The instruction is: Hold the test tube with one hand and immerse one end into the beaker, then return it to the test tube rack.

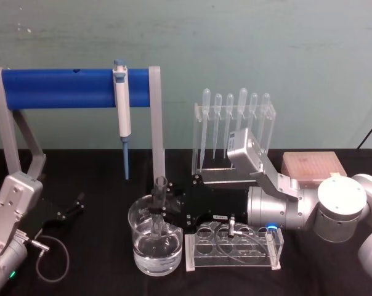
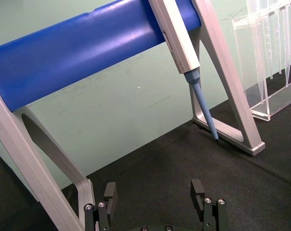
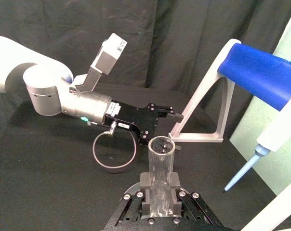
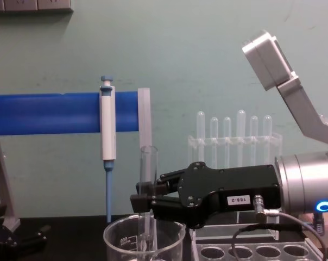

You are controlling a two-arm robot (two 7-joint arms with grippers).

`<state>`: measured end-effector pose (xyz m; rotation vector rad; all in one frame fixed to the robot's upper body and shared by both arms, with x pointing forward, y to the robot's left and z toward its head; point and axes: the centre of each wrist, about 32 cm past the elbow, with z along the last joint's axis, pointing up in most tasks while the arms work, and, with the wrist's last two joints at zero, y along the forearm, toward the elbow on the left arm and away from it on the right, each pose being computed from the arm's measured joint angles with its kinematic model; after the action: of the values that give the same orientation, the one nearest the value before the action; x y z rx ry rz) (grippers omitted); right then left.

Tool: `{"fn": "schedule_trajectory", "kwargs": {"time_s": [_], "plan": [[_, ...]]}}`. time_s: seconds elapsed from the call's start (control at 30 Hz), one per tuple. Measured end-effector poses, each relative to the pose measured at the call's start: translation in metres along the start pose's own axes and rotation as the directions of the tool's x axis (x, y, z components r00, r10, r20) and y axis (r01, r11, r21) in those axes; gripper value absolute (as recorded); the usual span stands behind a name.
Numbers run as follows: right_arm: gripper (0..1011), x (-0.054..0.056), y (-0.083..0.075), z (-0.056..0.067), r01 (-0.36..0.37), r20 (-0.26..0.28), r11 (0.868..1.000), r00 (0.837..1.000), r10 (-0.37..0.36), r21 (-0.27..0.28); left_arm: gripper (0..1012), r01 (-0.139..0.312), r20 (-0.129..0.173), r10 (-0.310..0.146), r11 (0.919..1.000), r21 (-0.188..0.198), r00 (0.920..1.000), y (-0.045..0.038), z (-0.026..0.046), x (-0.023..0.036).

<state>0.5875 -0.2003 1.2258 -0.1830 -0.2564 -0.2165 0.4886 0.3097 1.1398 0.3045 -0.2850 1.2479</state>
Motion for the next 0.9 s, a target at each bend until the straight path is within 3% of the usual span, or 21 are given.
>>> {"fn": "schedule_trajectory", "kwargs": {"time_s": [0.9], "plan": [[238, -0.004, 0.003, -0.013, 0.013, -0.024, 1.000, 1.000, -0.013, -0.001, 1000, 0.000, 0.000, 0.000, 1.0000, 0.000, 1.0000, 0.0000, 0.0000, 0.0000]]}}
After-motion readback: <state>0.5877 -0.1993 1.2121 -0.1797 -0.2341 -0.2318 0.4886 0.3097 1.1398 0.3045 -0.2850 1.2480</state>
